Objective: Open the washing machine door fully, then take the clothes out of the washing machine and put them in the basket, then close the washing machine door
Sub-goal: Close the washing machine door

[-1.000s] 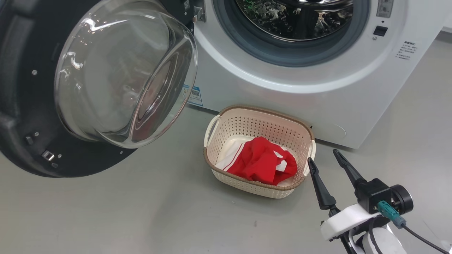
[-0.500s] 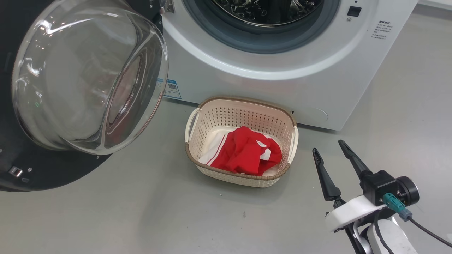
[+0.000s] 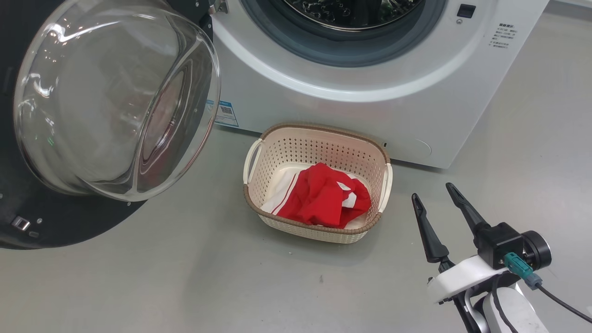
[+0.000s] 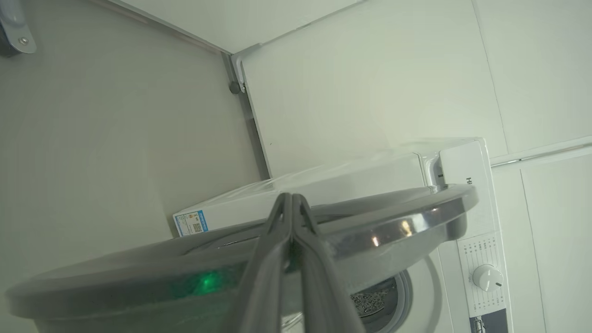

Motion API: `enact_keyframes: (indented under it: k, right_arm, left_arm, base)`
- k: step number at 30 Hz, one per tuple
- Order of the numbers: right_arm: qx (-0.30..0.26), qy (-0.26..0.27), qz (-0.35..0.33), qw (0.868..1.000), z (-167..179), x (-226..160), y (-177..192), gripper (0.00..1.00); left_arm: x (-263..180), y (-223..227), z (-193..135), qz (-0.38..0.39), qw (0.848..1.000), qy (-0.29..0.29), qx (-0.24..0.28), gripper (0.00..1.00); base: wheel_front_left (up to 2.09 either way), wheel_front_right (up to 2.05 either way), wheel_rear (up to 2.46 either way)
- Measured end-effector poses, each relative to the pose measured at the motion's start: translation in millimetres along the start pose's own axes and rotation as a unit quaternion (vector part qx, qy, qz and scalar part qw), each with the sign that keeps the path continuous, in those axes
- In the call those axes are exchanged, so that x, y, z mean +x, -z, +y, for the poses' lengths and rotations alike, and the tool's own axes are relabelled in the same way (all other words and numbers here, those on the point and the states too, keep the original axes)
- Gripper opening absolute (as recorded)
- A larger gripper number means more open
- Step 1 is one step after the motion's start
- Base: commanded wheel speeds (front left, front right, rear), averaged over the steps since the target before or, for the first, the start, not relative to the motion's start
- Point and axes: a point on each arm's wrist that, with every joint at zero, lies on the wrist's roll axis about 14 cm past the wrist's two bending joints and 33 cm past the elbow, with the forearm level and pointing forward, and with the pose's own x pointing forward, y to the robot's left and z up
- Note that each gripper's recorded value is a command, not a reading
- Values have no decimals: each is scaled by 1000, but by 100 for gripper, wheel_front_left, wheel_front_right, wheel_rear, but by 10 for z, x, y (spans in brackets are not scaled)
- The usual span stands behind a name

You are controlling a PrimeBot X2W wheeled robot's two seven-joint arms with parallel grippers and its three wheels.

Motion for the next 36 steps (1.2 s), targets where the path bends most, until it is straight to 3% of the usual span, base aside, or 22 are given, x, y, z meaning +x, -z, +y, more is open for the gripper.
enact_keyframes:
  k: [8,19,36]
  right_arm:
    - [2,-5,1,1000,25,16,9,100]
    - [4,-4,3,1000,7,32,33,100]
    - [2,7,-3,1000,-89,70,3,100]
  left_arm:
    - [-32,58,23,34,999,6,-27,0]
    - [-44,273,-127,98,993,56,-27,0]
    - [-114,849,-271,205,971,118,-30,0]
  base:
    - [0,0,0]
    - [0,0,0]
    - [0,0,0]
